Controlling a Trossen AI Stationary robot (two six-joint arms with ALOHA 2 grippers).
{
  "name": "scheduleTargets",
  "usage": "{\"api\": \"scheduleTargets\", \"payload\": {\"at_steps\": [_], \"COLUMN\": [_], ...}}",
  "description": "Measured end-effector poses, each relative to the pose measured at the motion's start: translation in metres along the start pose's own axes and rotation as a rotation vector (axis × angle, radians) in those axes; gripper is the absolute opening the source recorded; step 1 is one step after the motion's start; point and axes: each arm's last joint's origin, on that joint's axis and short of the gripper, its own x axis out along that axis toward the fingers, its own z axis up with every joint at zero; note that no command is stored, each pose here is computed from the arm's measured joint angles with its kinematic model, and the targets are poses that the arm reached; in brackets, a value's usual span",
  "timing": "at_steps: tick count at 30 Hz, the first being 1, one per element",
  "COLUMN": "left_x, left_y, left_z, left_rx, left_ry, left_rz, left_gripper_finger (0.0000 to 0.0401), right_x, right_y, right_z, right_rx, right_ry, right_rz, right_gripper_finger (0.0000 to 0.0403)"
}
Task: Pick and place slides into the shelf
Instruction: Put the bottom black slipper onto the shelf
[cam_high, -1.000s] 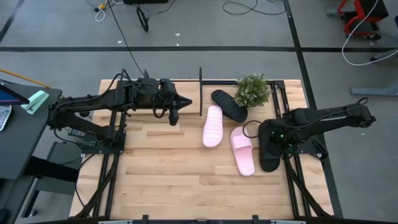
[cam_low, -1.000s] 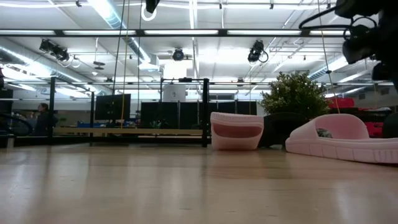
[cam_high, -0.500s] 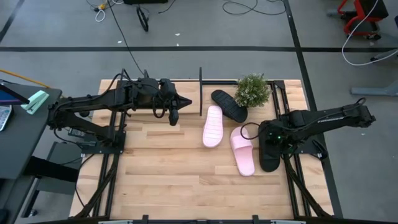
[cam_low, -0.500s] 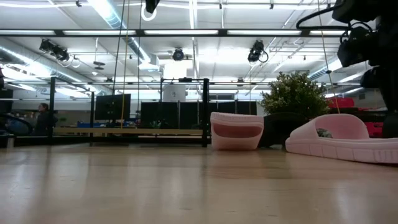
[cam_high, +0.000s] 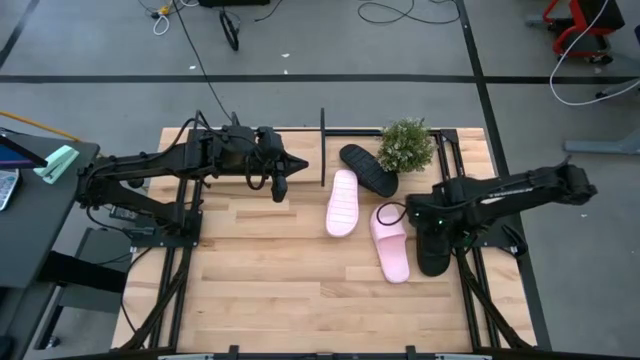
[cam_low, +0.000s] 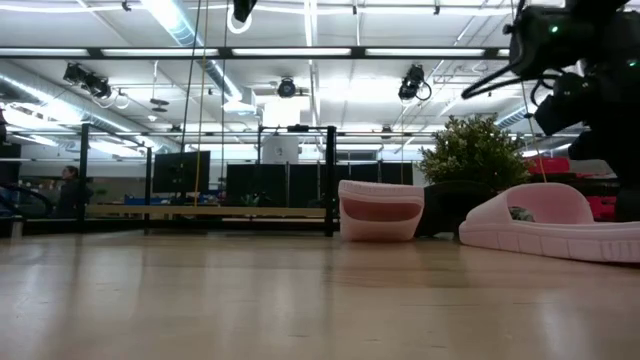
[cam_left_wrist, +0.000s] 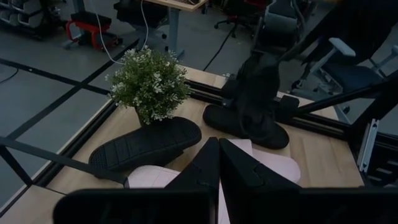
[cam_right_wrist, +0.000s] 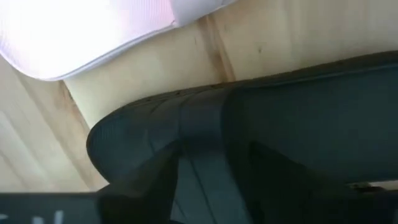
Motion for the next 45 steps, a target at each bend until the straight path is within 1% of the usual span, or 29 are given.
{"api": "scheduleTargets", "payload": {"at_steps": [3,5,8,12,13,16,20,24,29,36,40,45], "left_x": [0.0,0.0,0.0,0.0,0.0,0.0,0.0,0.0,0.0,0.0,0.0,-0.001], "left_y": [0.0,0.0,0.0,0.0,0.0,0.001,0.001,0.001,0.001,0.001,0.002,0.002], "left_z": [0.0,0.0,0.0,-0.001,-0.001,-0.003,-0.004,-0.004,-0.004,-0.006,-0.008,-0.011], "left_rx": [0.0,0.0,0.0,0.0,0.001,0.002,0.003,0.003,0.003,0.005,0.007,0.01], "left_ry": [0.001,0.001,0.003,0.009,0.013,0.029,0.041,0.041,0.042,0.061,0.08,0.109], "left_rz": [0.0,0.0,0.001,0.002,0.003,0.006,0.008,0.008,0.008,0.012,0.016,0.022], "left_gripper_finger": [0.0017,0.002,0.0024,0.0023,0.0021,0.0015,0.0012,0.0018,0.0024,0.0015,0.001,0.0016], "right_x": [0.002,0.002,0.002,0.002,0.002,0.001,-0.006,-0.02,-0.05,-0.095,-0.118,-0.143], "right_y": [-0.002,-0.003,-0.005,-0.005,-0.005,-0.005,-0.002,0.001,0.01,0.026,0.033,0.044], "right_z": [0.003,0.004,0.004,0.004,0.004,0.005,0.006,0.008,0.01,0.018,0.02,0.032], "right_rx": [0.011,0.008,0.021,0.03,0.031,0.039,0.049,0.068,0.066,0.021,-0.017,-0.08], "right_ry": [0.031,0.036,0.036,0.039,0.039,0.04,0.028,-0.011,-0.067,-0.184,-0.258,-0.428], "right_rz": [0.036,0.051,0.06,0.065,0.065,0.072,0.08,0.083,0.114,0.262,0.324,0.422], "right_gripper_finger": [0.0178,0.0157,0.0107,0.0021,0.0016,0.0017,0.001,0.001,0.001,0.001,0.001,0.001]}}
